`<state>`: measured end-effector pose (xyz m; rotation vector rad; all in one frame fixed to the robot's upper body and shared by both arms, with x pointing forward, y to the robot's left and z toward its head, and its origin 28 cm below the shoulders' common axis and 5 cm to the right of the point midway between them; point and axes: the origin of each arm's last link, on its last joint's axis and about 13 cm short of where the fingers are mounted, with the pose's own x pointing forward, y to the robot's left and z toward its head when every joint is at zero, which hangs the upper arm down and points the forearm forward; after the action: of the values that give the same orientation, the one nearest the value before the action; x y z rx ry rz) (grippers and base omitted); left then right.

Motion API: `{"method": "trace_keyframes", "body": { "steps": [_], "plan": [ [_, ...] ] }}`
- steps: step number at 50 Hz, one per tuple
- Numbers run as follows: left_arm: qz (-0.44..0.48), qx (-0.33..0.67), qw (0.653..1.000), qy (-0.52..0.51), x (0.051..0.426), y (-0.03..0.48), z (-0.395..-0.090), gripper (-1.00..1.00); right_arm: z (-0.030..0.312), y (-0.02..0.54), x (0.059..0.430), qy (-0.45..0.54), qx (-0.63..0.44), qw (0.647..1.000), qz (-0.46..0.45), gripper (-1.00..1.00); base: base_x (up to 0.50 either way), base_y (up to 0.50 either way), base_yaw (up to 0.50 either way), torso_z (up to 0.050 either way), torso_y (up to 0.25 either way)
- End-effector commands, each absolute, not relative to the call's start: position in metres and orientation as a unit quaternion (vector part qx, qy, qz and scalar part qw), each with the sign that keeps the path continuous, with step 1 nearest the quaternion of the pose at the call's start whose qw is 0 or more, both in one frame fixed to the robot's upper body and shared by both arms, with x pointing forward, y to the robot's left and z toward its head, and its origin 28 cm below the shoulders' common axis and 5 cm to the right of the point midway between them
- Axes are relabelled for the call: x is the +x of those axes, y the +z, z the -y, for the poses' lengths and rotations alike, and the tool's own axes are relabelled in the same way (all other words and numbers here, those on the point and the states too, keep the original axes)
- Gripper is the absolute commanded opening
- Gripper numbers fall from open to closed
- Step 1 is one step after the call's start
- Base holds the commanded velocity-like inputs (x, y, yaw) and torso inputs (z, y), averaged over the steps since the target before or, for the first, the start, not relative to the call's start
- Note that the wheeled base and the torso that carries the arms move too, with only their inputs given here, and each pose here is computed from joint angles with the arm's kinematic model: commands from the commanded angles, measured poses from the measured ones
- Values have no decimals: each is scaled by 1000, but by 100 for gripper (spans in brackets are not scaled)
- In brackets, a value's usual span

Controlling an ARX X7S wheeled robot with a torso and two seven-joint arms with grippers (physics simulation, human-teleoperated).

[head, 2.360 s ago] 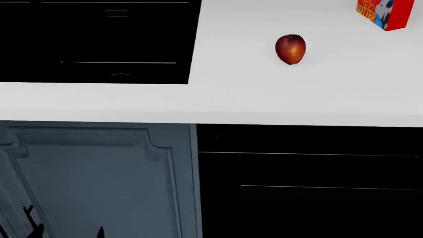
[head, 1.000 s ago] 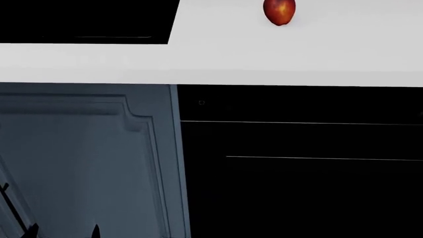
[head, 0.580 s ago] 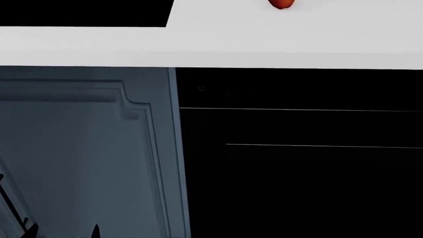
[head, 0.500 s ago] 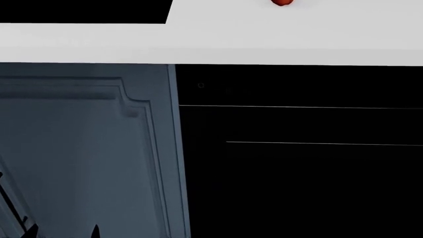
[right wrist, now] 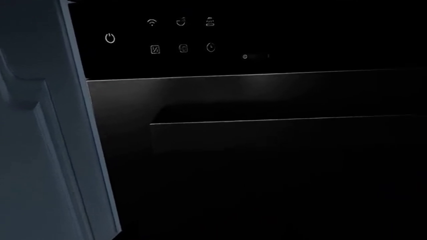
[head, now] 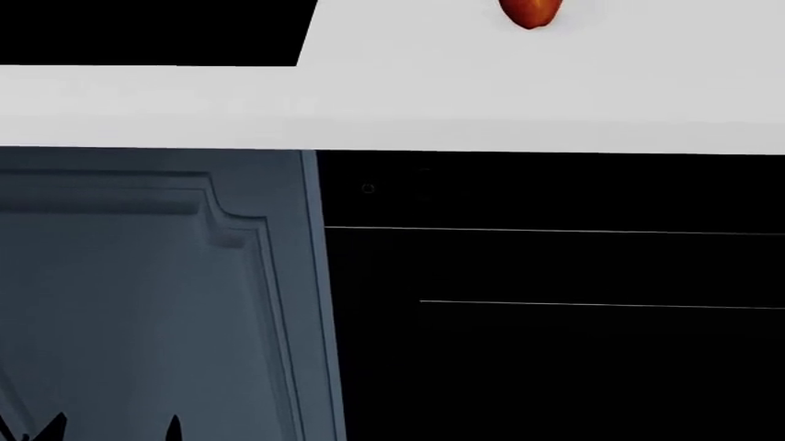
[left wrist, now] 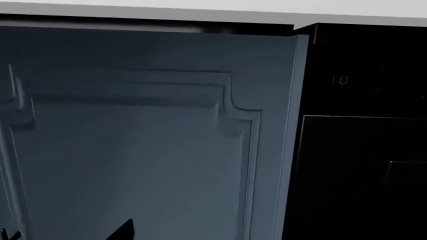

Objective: Open the dishwasher door

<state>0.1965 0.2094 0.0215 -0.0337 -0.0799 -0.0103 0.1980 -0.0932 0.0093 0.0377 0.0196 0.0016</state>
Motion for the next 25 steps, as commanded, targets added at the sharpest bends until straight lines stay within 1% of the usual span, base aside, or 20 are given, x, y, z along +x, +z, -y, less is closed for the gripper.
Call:
{"method": "trace_keyframes", "body": {
  "steps": [1,9,18,21,25],
  "plan": [
    [44,-16,999,-5,196,22,-210,100,93,10,198,0,20,1000,-10,100,371,0,0,0,0],
    [47,-15,999,-5,196,22,-209,100,94,10,196,-1,24,1000,-7,100,350,0,0,0,0],
    [48,-13,999,-6,196,22,-209,100,96,11,195,1,18,1000,-3,100,0,0,0,0,0],
    [48,-13,999,-6,195,23,-209,100,98,18,195,7,-27,999,16,100,0,0,0,0,0],
    [49,-13,999,-7,195,24,-209,100,107,27,197,38,-137,989,30,100,0,0,0,0,0]
  ]
}}
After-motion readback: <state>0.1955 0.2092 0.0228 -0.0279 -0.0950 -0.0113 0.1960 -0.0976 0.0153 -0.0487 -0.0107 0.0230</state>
